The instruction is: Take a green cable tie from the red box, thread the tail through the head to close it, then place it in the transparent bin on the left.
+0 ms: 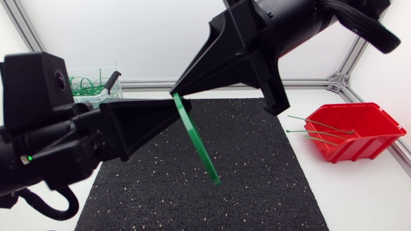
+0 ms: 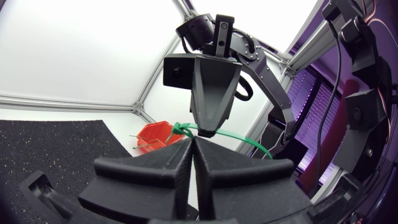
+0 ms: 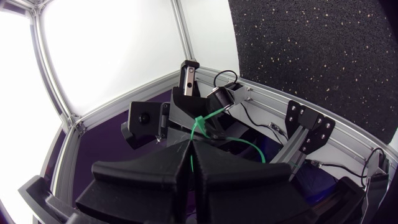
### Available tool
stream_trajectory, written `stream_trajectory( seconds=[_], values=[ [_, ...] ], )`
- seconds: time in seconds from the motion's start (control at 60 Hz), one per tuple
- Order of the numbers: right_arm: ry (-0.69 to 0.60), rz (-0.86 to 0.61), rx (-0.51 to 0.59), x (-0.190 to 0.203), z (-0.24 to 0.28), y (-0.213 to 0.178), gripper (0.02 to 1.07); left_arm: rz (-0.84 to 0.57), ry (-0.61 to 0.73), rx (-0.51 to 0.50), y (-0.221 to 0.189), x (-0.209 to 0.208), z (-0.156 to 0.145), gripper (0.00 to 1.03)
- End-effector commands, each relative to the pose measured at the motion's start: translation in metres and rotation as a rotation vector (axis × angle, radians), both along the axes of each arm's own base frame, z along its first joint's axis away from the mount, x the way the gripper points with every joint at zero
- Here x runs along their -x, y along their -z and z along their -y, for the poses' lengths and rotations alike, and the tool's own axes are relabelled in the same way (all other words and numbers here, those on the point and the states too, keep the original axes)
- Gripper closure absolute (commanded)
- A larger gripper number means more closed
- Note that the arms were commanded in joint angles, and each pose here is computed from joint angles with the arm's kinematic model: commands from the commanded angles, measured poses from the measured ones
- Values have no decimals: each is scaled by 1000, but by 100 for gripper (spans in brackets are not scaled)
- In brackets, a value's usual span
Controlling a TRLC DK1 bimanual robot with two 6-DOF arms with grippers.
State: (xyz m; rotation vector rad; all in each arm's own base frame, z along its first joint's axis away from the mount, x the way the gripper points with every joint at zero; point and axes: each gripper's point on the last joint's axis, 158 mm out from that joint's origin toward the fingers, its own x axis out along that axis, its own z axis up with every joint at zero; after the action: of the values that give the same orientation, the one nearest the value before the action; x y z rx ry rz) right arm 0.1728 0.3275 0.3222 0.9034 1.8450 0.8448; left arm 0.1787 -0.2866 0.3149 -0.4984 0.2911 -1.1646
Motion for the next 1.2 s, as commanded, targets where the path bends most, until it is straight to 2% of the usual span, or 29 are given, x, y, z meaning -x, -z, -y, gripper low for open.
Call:
stream_trajectory(
  seconds=[0.0,0.533,0.733,0.833,0.883,1.0,1.183],
  values=[
    [45,-56,63,-14,3,22,101,109,25,57,-29,15,-4,100],
    [86,-73,75,-27,13,33,101,130,12,57,-32,19,-6,100],
    [89,-50,61,-23,17,28,100,126,8,32,-21,18,-3,100],
    [80,-34,49,-19,17,25,86,121,4,26,-18,16,-3,100],
    [76,-30,46,-18,16,24,83,121,3,23,-17,15,-3,100],
    [59,-8,34,-11,15,18,67,112,-5,3,-8,10,-2,100],
    [74,37,14,-13,21,10,66,97,-1,-22,6,6,-7,100]
  ],
)
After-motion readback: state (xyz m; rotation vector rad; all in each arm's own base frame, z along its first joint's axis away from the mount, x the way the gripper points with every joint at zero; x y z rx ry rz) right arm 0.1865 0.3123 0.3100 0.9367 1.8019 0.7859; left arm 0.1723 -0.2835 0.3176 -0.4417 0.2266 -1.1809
